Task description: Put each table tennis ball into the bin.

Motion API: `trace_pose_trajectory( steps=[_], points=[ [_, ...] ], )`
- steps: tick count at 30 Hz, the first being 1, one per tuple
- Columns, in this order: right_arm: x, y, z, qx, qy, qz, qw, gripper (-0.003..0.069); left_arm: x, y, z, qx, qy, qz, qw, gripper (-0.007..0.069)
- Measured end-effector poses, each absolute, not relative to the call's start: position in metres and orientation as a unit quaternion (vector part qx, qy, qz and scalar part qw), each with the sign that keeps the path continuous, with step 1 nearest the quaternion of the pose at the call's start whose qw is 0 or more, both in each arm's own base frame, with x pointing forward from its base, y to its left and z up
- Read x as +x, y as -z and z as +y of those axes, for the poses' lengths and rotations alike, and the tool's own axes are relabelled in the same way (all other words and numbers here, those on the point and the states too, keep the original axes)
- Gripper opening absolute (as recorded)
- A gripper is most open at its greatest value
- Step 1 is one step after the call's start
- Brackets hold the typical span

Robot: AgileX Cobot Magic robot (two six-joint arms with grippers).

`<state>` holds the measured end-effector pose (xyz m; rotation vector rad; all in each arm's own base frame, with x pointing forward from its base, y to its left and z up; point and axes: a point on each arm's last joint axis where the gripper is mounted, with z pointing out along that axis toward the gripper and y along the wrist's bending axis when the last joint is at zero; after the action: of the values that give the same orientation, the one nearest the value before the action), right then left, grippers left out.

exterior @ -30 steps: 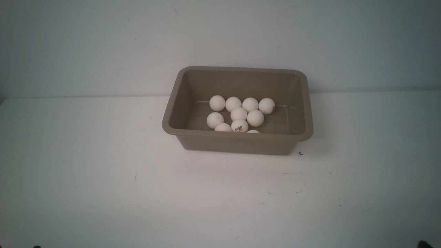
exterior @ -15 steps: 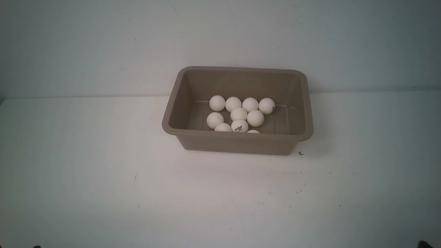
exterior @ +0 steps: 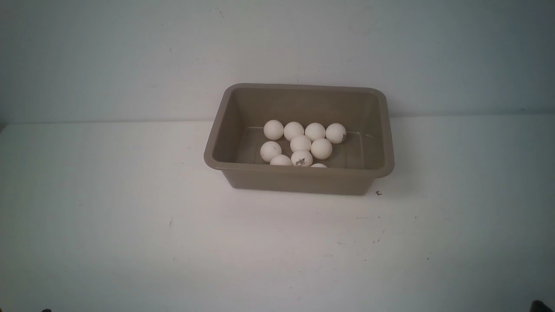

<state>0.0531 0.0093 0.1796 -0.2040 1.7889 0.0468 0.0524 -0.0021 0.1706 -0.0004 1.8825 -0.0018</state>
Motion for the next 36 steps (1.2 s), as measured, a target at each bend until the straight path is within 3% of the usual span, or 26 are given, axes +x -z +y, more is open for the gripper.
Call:
trace_pose_trajectory(
  steps=[36],
  points=[
    [0.0526, -0.1796, 0.0118, -0.115, -0.029, 0.775, 0.621, 0.0582, 0.0524, -0.1706, -0.0021, 0.000, 0.001, 0.808, 0.589, 0.0405]
  ],
)
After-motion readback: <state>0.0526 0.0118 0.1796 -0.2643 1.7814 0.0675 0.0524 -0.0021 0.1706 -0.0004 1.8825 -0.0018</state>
